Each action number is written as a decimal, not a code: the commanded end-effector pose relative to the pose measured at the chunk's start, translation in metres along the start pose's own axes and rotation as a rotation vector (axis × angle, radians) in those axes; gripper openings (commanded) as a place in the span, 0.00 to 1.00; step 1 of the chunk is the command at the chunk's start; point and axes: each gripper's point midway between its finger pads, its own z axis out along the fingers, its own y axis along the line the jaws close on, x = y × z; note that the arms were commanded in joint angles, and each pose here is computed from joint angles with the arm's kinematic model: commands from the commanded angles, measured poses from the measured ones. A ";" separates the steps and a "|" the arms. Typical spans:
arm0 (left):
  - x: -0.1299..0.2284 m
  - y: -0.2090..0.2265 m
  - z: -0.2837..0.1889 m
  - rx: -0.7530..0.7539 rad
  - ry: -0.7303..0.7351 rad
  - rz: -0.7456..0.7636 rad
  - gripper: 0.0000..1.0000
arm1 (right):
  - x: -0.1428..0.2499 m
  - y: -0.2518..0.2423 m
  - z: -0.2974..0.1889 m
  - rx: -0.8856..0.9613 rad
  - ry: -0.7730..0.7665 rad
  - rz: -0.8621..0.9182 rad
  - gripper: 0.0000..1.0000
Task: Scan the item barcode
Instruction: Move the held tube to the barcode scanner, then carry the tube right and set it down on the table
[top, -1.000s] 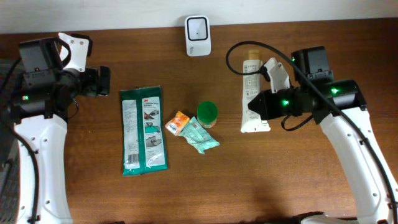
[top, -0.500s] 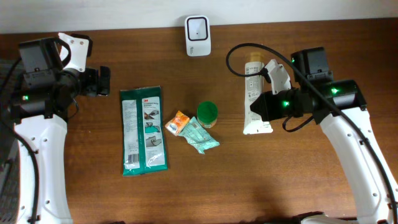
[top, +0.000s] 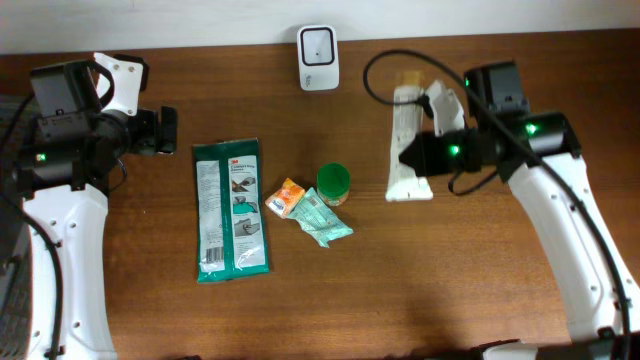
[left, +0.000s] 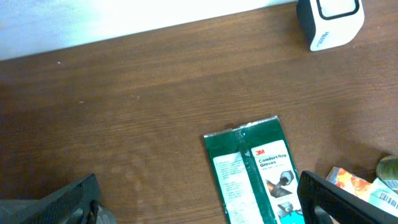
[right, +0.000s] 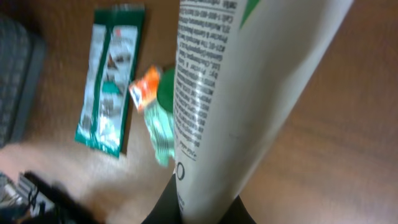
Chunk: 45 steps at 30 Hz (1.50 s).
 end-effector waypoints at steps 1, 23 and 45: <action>-0.008 0.000 -0.007 0.003 -0.028 0.014 0.99 | -0.051 0.004 -0.004 0.084 -0.086 -0.104 0.04; -0.008 0.000 -0.007 0.003 -0.028 0.014 0.99 | -0.240 -0.061 0.194 1.114 -0.443 -1.022 0.04; -0.008 0.000 -0.007 0.003 -0.027 0.014 0.99 | -0.138 -0.017 -0.020 0.417 -0.374 -0.127 0.04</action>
